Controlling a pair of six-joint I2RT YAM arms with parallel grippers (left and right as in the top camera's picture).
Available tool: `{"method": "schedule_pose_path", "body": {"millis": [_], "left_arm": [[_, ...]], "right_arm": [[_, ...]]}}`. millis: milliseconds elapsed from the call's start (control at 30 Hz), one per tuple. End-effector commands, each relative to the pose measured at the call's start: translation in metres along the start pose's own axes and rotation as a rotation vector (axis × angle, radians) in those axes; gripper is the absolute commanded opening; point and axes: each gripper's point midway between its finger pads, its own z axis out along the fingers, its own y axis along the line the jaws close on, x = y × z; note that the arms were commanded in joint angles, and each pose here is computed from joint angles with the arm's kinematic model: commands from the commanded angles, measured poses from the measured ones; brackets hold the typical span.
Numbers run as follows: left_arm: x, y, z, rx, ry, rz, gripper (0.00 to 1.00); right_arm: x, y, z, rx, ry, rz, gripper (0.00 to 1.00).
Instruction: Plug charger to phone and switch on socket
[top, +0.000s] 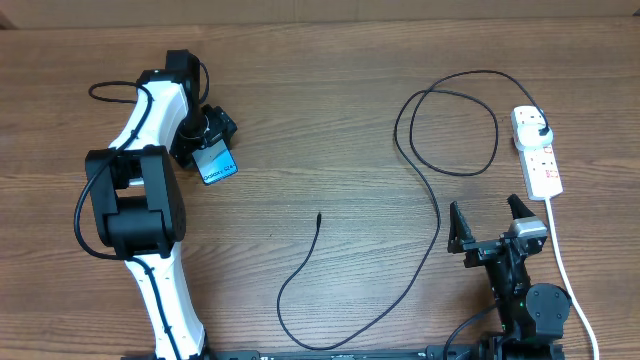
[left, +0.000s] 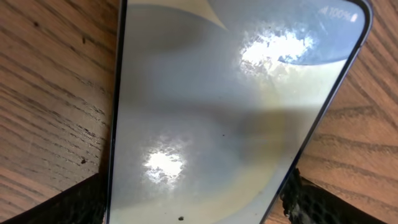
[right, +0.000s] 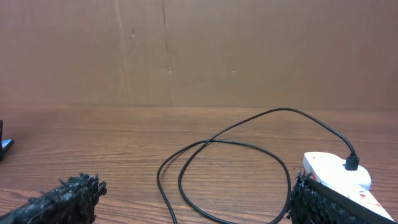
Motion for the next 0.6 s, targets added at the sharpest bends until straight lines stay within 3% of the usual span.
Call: {"method": "schedule_pose_path", "body": {"millis": [0, 167, 333, 433, 567], "left_arm": [[0.0222, 0.0073, 0.0469, -0.017, 0.115, 0.023, 0.86], [0.0229, 0.0079, 0.0468, -0.020, 0.118, 0.023, 0.81], [0.0238, 0.0086, 0.0467, -0.022, 0.122, 0.022, 0.89], [0.0253, 0.0098, 0.0465, -0.027, 0.128, 0.022, 0.99], [0.0264, 0.0112, 0.0463, -0.034, 0.132, 0.022, 1.00]], "right_arm": [[0.0014, -0.0001, 0.0001, 0.002, -0.005, 0.003, 1.00], [0.0014, -0.0001, 0.0001, 0.002, -0.005, 0.003, 1.00], [0.0016, -0.0001, 0.0001, 0.002, -0.005, 0.003, 1.00], [0.0014, -0.0001, 0.0001, 0.002, -0.005, 0.003, 1.00], [0.0014, -0.0001, 0.0001, 0.002, -0.005, 0.003, 1.00]]}}
